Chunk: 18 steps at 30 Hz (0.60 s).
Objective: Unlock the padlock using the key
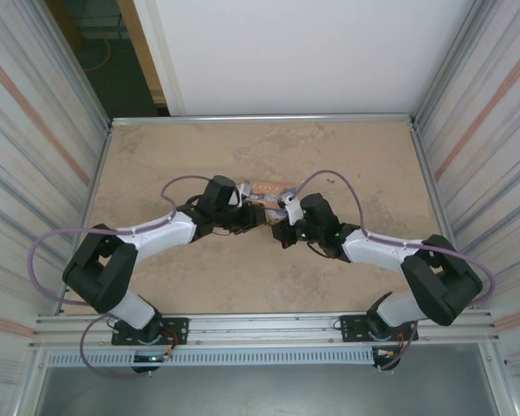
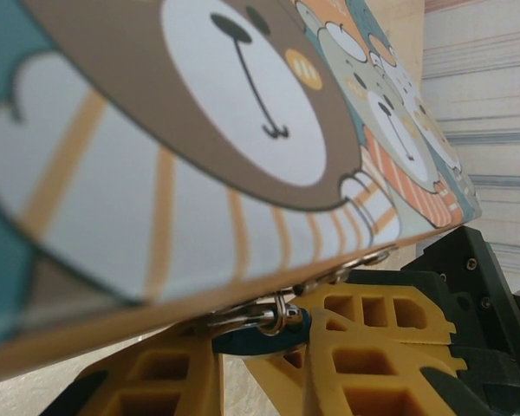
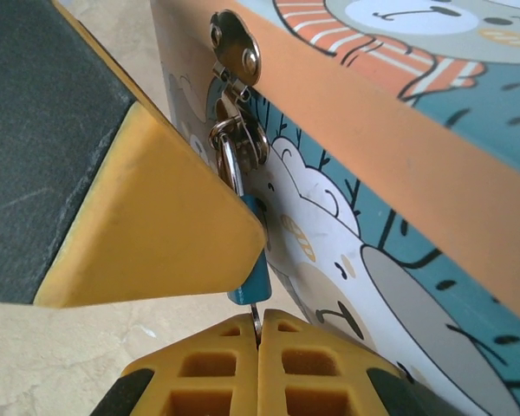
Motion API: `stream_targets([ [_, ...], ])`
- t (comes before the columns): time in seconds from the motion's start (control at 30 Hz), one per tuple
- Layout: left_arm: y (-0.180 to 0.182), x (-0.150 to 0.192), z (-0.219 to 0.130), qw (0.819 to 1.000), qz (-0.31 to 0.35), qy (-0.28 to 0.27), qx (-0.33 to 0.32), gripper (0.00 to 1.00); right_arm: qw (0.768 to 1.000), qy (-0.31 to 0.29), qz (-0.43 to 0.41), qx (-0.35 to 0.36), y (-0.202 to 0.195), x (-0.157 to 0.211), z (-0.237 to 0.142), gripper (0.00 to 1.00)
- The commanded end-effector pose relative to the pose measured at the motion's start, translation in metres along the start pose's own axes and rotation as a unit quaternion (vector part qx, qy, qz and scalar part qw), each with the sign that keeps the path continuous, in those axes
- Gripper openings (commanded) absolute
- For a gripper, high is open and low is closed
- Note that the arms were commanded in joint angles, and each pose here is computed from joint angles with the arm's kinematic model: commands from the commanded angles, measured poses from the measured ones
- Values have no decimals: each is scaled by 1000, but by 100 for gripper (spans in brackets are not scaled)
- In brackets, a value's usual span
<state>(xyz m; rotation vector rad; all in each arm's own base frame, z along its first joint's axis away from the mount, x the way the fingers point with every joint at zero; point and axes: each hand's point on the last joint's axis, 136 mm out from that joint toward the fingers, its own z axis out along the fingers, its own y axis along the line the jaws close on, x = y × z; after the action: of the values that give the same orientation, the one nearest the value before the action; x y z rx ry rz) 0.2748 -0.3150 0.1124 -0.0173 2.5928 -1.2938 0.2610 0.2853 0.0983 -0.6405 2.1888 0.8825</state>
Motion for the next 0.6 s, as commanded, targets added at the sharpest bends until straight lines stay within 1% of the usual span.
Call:
stream_targets([
  [0.0,-14,38,14,996,11,75,48,5,996,-85,-13,-36,18,-39,-5,0],
  [0.17,-3,40,25,996,2,81,45,11,998,-55,11,-19,4,-7,0,0],
  [0.27,2,41,28,996,-4,82,40,15,999,-41,21,-11,-3,6,3,0],
  [0.4,5,42,28,996,-6,80,36,24,999,-27,29,-9,-6,17,7,0],
  [0.57,9,43,28,996,-11,79,32,31,999,-15,36,2,-14,26,10,0],
])
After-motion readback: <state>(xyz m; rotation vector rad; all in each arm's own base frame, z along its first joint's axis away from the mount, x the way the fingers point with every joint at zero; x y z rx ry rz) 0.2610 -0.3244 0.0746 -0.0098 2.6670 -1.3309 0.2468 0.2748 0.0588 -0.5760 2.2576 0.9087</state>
